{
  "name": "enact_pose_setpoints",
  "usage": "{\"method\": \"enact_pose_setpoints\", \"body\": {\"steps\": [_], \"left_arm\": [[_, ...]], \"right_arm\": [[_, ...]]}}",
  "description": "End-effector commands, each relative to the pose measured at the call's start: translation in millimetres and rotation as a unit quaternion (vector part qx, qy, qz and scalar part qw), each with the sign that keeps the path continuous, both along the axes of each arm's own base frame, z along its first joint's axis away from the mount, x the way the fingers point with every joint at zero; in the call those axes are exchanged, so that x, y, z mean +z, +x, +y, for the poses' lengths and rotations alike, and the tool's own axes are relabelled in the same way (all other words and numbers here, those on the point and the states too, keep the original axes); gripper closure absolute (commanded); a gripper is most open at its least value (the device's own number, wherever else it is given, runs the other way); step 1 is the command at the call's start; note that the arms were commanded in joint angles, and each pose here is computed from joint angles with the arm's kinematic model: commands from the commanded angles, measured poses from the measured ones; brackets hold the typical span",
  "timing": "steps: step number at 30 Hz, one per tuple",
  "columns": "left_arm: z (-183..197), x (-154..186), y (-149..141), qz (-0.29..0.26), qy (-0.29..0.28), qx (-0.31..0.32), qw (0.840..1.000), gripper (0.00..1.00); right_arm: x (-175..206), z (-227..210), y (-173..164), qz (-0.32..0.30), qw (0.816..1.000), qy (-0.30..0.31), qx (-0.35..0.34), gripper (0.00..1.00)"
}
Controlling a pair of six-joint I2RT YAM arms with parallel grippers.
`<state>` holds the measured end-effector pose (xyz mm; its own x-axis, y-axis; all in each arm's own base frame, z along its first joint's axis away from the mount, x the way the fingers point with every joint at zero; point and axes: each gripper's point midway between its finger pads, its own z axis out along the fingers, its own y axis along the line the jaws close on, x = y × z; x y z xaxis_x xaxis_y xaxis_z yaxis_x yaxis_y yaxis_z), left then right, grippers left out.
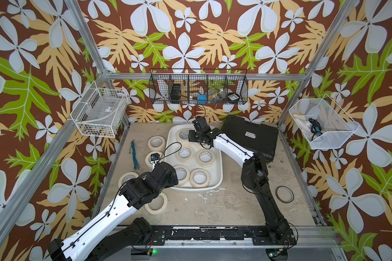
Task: Take out the art tape in the storage box
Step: Pick up the art tape from the storage box.
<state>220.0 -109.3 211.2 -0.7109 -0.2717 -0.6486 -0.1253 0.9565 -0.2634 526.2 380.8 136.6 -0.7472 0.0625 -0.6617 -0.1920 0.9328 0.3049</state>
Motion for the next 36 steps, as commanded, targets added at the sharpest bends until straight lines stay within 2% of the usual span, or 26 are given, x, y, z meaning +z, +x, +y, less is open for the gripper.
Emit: {"method": "enact_pose_setpoints", "body": {"steps": [1, 14, 26, 29, 36], "left_arm": [[-5, 2, 1, -0.005, -0.008, -0.01, 1.0, 0.15], [-5, -7, 1, -0.001, -0.006, -0.01, 1.0, 0.16], [-1, -13, -1, -0.001, -0.001, -0.008, 1.0, 0.16], [-2, -14, -1, 0.001, -0.002, -0.01, 1.0, 0.16], [-4, -16, 0, 0.001, -0.001, -0.014, 1.0, 0.16]], "right_arm": [[-13, -4, 8, 0.005, 1.0, -0.009, -0.019, 0.41], [-34, -1, 36, 0.004, 0.997, 0.056, -0.046, 0.41], [-57, 8, 47, 0.009, 0.996, 0.069, -0.053, 0.43], [-57, 6, 49, 0.01, 0.996, 0.072, -0.055, 0.48], [-47, 2, 52, -0.002, 0.996, 0.067, -0.055, 0.74]]}}
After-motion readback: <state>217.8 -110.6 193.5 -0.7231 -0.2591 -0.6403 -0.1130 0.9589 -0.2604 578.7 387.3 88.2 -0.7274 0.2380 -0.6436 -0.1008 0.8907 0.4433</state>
